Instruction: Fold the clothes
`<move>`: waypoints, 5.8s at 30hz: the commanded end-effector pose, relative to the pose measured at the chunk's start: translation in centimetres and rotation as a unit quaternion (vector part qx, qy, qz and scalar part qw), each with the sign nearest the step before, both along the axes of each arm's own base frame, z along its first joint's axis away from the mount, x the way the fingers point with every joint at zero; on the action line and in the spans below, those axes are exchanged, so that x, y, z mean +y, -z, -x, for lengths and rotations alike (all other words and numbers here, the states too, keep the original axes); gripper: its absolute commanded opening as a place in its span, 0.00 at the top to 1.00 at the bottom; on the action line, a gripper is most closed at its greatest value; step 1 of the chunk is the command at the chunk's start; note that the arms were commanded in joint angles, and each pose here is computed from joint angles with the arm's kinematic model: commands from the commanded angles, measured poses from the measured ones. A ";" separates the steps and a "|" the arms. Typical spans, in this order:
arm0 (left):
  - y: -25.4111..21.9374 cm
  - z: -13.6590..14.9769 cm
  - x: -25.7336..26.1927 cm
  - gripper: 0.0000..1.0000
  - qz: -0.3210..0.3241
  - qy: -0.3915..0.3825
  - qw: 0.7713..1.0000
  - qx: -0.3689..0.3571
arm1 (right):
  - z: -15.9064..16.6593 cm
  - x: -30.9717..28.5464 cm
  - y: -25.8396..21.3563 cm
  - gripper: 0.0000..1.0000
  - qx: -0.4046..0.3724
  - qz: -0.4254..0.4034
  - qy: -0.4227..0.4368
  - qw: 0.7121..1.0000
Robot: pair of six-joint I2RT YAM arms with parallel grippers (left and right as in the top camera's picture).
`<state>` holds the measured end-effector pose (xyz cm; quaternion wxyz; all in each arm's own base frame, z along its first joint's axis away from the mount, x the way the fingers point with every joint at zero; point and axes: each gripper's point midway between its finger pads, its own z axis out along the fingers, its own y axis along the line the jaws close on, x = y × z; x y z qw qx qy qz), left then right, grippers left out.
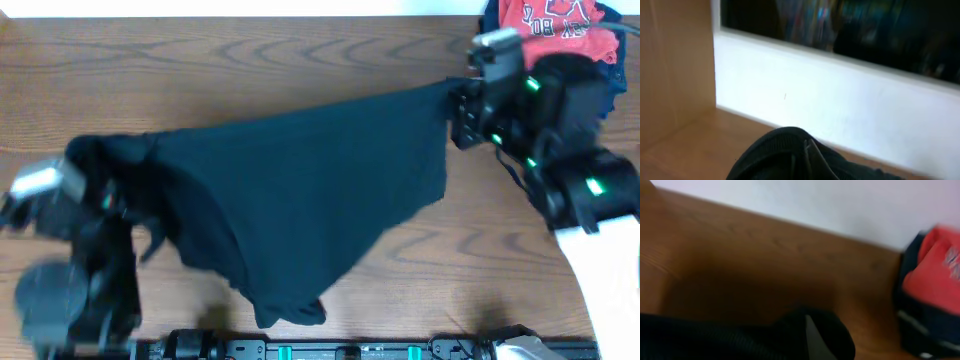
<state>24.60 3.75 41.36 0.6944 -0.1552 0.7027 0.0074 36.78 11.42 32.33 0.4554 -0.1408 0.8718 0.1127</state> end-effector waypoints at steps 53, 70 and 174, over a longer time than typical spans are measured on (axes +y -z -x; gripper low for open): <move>26.5 -22.0 1.3 0.02 -0.024 -0.032 0.951 0.307 | -19.8 1.0 17.2 0.01 -0.017 -0.053 0.026 0.998; 35.2 -19.6 2.5 0.07 0.030 0.096 0.898 0.429 | -15.8 2.6 19.0 0.07 0.080 -0.066 -0.020 0.994; 19.4 -21.2 -0.5 0.02 0.030 0.120 0.910 0.396 | -16.5 2.8 11.9 0.12 0.017 -0.036 -0.081 0.996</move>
